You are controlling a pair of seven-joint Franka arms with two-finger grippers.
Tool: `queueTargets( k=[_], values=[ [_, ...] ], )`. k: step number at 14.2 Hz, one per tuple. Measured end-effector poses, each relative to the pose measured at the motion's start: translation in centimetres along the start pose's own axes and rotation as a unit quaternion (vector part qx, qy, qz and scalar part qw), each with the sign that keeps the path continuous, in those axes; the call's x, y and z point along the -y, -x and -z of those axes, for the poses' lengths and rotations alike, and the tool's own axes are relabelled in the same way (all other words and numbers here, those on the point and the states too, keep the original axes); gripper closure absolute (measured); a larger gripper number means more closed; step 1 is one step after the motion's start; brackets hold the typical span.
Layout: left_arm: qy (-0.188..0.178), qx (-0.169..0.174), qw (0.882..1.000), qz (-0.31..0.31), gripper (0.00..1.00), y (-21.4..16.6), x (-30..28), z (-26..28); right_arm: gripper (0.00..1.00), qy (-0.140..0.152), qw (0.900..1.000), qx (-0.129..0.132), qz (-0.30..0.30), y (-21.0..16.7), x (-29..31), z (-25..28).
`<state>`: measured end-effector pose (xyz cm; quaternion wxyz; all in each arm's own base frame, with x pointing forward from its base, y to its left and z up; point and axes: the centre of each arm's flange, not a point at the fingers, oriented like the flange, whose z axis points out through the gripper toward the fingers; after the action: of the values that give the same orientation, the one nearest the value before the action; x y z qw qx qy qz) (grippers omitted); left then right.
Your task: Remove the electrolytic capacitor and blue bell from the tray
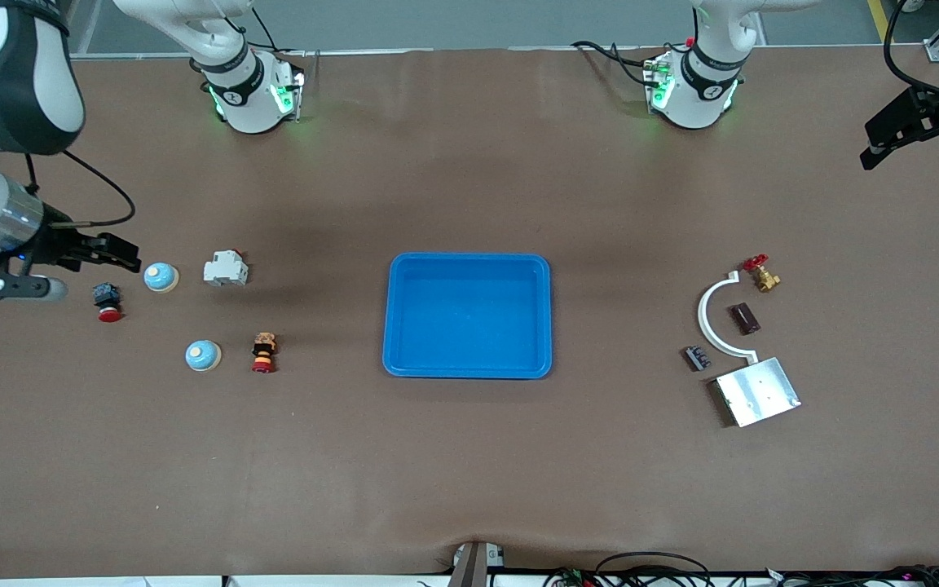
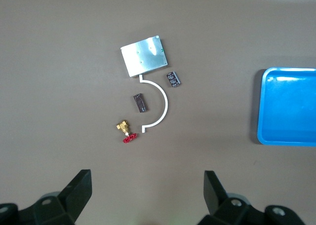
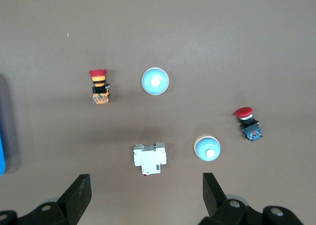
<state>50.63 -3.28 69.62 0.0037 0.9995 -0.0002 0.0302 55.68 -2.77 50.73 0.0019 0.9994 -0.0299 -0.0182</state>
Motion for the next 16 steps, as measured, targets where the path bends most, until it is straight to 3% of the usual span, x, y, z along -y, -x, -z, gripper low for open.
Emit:
queueTargets(
  k=[9, 16],
  values=[
    [0.0, 0.001, 1.0, -0.003, 0.0, 0.1, -0.3, 0.1, 0.0, 0.003, 0.998, -0.064, -0.016, 2.0, -1.2, 9.2],
    [-0.036, 0.0, 0.999, -0.009, 0.0, 0.0, -0.5, 0.0, 0.0, 0.004, 0.996, -0.083, -0.019, 0.6, -1.2, 10.8]
  ],
)
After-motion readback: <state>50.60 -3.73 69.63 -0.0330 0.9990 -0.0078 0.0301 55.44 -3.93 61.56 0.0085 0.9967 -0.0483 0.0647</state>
